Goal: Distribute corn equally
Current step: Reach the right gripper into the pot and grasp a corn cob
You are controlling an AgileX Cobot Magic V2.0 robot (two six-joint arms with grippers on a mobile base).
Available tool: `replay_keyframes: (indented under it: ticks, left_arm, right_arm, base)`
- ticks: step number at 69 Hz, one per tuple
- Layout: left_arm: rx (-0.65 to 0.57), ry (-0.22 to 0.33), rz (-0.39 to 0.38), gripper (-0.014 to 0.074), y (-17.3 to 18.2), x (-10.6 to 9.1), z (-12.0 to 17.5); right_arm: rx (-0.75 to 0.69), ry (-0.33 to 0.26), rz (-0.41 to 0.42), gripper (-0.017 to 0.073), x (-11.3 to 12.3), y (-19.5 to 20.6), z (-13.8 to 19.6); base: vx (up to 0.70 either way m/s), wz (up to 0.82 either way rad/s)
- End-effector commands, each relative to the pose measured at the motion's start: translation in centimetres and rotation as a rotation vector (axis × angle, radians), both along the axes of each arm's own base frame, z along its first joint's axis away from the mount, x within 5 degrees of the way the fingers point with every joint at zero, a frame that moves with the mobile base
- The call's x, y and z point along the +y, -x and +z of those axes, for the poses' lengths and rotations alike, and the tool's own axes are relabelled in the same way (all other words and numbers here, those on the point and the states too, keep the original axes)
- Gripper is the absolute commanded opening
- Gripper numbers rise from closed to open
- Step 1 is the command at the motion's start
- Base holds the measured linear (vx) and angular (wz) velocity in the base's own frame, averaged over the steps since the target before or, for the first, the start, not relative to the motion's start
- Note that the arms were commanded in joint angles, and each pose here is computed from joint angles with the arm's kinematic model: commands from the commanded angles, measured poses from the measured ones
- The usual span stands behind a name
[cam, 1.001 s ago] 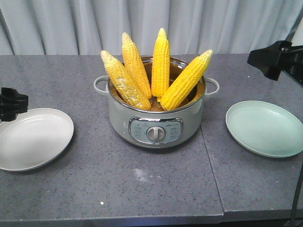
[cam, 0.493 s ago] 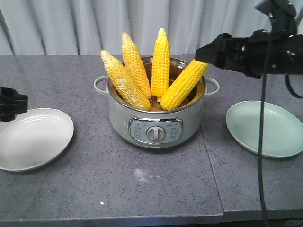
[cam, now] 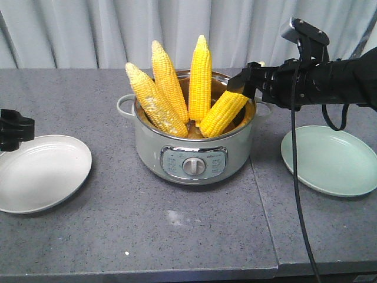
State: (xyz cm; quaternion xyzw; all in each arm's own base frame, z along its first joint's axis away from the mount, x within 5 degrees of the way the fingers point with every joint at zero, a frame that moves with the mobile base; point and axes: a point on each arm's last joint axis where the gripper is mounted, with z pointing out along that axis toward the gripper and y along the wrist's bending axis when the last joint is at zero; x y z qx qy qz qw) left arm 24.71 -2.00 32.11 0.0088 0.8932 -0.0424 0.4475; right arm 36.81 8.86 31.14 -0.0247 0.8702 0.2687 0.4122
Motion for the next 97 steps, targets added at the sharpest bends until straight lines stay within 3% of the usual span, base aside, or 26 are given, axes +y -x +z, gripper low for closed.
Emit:
replay_keyframes:
  ticks: [1, 11, 43, 67, 97]
  left_arm:
    - [-0.103, 0.026, 0.006, 0.0510, -0.1, -0.1, 1.9]
    - [-0.103, 0.026, 0.006, 0.0510, -0.1, -0.1, 1.9]
    - [-0.103, 0.026, 0.006, 0.0510, -0.1, -0.1, 1.9]
    - [-0.103, 0.026, 0.006, 0.0510, -0.1, -0.1, 1.9]
    - [-0.103, 0.026, 0.006, 0.0510, -0.1, -0.1, 1.9]
  right_arm:
    - [-0.113, -0.010, -0.044, 0.0576, -0.3, -0.1, 2.6]
    - [-0.141, 0.016, -0.035, 0.0576, -0.3, -0.7, 2.6]
    - [-0.172, 0.059, 0.091, 0.0576, 4.1, -2.2, 2.3]
    - [-0.126, 0.077, 0.145, 0.0568, 6.5, -3.3, -0.1]
    - [-0.155, 0.136, 0.191, 0.0345, 7.4, -3.2, 0.1]
  base:
    - [0.00, 0.00]
    - [0.00, 0.00]
    - [0.00, 0.00]
    - [0.00, 0.00]
    - [0.00, 0.00]
